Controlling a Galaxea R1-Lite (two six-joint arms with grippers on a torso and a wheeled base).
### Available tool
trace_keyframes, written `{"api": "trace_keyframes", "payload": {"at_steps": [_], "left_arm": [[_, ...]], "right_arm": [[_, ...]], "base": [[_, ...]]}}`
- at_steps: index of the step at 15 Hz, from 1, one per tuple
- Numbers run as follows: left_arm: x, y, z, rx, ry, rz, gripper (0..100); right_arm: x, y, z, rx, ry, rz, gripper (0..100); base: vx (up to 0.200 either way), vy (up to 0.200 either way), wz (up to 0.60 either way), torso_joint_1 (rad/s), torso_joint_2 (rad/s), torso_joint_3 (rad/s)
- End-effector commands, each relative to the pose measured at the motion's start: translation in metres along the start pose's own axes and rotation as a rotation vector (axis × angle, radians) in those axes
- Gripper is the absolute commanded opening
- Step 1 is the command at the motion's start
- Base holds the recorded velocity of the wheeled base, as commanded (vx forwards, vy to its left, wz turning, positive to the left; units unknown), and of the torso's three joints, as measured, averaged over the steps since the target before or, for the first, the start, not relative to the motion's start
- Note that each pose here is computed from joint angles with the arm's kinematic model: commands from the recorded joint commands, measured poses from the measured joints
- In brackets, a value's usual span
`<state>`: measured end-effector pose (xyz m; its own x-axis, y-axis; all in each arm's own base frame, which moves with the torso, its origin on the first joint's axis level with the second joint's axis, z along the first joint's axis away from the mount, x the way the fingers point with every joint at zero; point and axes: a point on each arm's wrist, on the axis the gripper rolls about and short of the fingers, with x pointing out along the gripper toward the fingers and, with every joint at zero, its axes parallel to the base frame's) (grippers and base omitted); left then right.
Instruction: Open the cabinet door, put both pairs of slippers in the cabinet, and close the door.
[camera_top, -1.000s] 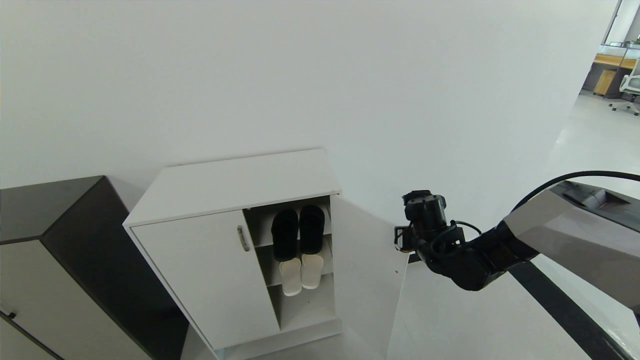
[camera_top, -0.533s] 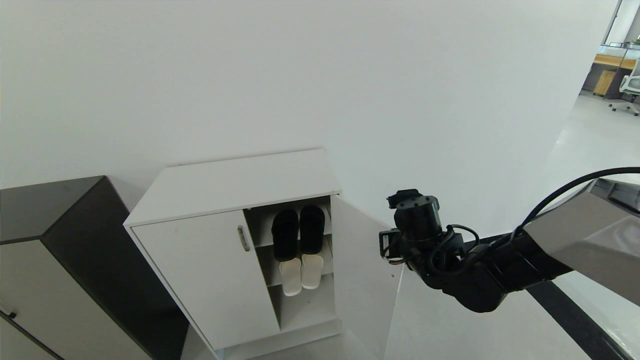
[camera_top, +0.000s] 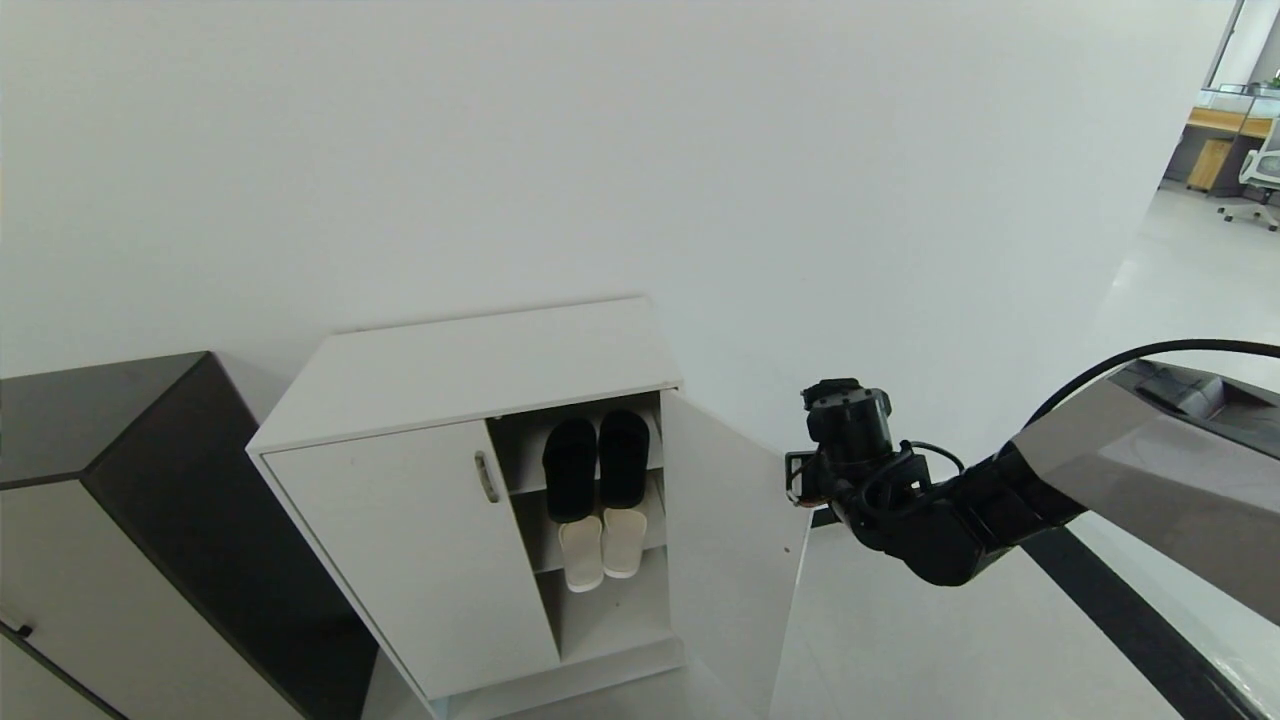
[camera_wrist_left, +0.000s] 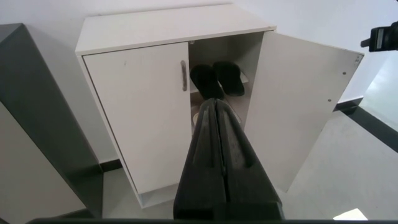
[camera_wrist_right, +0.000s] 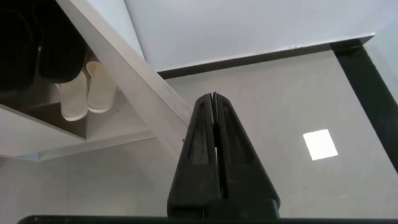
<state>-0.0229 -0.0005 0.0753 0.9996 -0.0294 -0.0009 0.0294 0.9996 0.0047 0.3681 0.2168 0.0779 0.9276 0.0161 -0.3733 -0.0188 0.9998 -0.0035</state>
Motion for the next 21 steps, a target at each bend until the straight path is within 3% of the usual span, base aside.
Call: {"api": "trace_keyframes", "payload": {"at_steps": [1, 6, 10, 15, 21], "left_arm": [[0.0, 0.0, 0.0, 0.0, 0.001, 0.0, 0], [0.0, 0.0, 0.0, 0.0, 0.001, 0.0, 0], [0.0, 0.0, 0.0, 0.0, 0.001, 0.0, 0], [0.0, 0.0, 0.0, 0.0, 0.001, 0.0, 0], [0.0, 0.0, 0.0, 0.0, 0.001, 0.0, 0]], "right_arm": [[0.005, 0.001, -0.007, -0.01, 0.016, -0.004, 0], [0.008, 0.001, -0.012, -0.017, 0.027, -0.008, 0], [-0.003, 0.015, -0.017, -0.035, 0.031, 0.026, 0], [-0.054, 0.061, -0.029, -0.057, 0.038, 0.172, 0], [-0.069, 0.061, -0.032, -0.082, 0.01, 0.212, 0]], "base": [[0.0, 0.0, 0.0, 0.0, 0.0, 0.0], [0.0, 0.0, 0.0, 0.0, 0.0, 0.0], [0.0, 0.0, 0.0, 0.0, 0.0, 0.0], [0.0, 0.0, 0.0, 0.0, 0.0, 0.0], [0.0, 0.0, 0.0, 0.0, 0.0, 0.0]]}}
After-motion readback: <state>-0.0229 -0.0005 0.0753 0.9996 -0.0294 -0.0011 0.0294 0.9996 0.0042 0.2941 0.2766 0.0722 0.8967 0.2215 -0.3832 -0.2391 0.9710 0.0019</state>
